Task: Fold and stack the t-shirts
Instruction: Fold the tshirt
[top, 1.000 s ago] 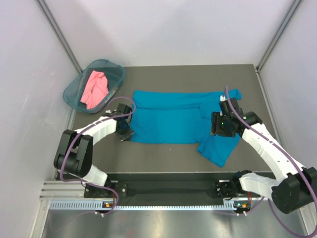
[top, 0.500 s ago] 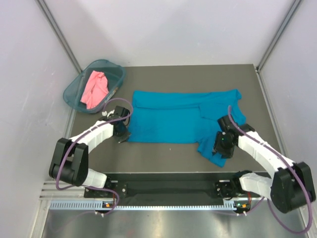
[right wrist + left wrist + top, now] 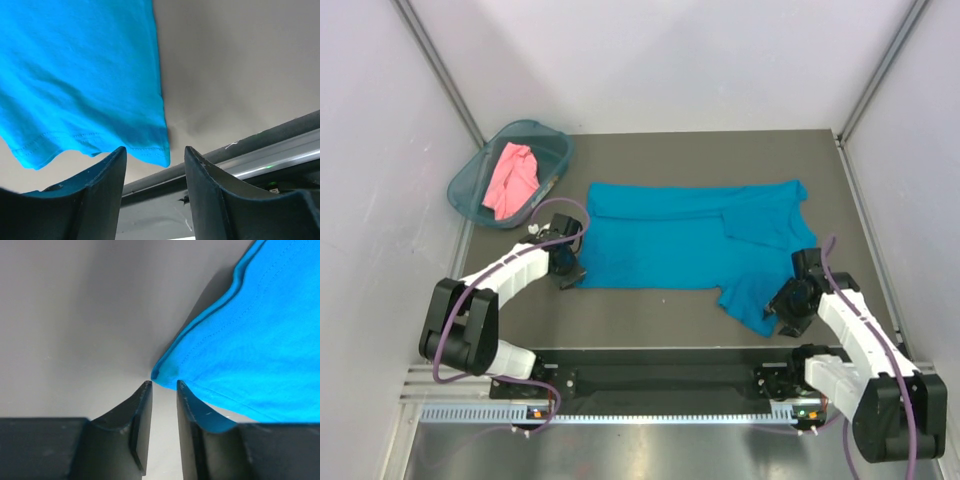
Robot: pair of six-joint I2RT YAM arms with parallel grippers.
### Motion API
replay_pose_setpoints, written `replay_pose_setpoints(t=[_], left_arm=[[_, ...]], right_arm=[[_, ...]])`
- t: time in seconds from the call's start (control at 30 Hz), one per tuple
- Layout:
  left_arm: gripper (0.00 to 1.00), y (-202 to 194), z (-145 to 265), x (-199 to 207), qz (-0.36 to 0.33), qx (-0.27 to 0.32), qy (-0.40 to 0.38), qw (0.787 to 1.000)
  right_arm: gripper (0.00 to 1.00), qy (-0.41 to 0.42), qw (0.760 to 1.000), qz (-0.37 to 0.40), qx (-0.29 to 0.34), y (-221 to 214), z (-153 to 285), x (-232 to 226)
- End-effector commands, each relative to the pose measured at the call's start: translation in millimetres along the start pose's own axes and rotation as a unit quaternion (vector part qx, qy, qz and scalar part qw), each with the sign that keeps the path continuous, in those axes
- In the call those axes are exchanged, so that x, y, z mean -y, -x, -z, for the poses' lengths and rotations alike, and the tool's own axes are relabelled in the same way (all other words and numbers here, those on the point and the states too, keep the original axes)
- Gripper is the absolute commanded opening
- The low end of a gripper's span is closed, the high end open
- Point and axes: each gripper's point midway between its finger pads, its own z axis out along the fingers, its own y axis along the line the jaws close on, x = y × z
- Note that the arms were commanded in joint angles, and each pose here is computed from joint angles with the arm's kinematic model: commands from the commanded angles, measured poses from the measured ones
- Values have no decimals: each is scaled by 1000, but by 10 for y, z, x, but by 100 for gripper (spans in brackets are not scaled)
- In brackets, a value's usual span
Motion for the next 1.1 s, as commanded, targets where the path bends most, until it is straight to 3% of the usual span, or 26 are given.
replay_pose_setpoints(t=[0.0,0.13,0.47,0.73,0.83,0.87,0.93,1.07], left_arm=[[33,112,74,32,-3,14,-1,1000],[34,191,139,93,-6,23,-9,1000],[38,342,268,120,-17,46,-9,999],[41,352,302,137,-19,47,-18,999],[41,313,278,108,-18,42,-15,999],[41,298,263,102,-18,40,-16,999],[41,290,254,96,-16,40,-16,999],[43,278,220,101,-13,36,-17,999]], right_arm=[[51,-8,1000,-25,-8,17,7,-21],[48,-7,999,-30,-27,-37,-80,-46],[31,-17,998,-54,-34,-87,-172,-6],[31,-13,997,-66,-30,-96,-254,-7],[25,-16,997,-71,-32,-111,-306,12],[14,-16,997,-72,-31,-112,-305,13],[1,-13,997,-74,-28,-98,-285,-5],[0,-4,998,-64,-9,11,-164,-65]])
